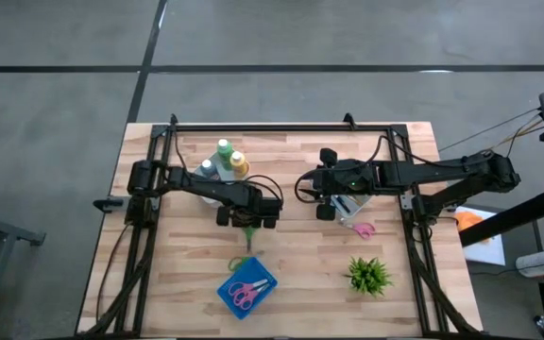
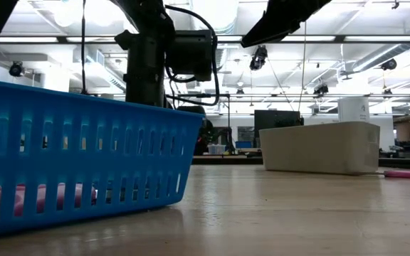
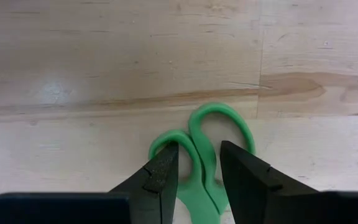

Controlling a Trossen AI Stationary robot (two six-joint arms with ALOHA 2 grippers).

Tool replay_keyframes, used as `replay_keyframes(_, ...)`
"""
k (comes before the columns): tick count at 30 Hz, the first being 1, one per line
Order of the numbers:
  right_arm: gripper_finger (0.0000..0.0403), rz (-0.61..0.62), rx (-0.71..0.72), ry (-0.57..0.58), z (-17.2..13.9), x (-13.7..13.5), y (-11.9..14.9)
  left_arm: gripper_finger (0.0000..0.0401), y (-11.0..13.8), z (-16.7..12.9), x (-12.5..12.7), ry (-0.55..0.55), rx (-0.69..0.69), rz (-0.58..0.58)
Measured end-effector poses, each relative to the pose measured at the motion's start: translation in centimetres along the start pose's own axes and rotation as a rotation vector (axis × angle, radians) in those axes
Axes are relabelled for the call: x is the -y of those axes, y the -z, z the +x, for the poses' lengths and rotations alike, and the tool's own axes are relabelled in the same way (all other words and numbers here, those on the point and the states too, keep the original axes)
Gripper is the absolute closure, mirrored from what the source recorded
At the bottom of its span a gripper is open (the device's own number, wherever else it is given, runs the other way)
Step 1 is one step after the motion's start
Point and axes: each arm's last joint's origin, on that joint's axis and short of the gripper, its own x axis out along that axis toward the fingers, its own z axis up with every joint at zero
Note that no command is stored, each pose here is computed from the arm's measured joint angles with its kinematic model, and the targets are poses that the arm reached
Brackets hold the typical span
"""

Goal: Pick & Place Paint Supplies
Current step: Put the green scissors into the blue bin

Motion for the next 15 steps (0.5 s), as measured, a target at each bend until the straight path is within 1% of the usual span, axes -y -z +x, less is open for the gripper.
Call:
replay_keyframes(5, 0.0260, 0.000, 0.000, 0.000, 0.00, 0.00, 0.00, 0.0287, 0.00, 0.00, 0.02, 0.002, 0.003, 0.003)
replay_keyframes(15, 0.0260, 0.000, 0.000, 0.000, -0.01, 0.01, 0.00, 0.0343, 0.00, -0.03, 0.08, 0.008, 0.004, 0.009)
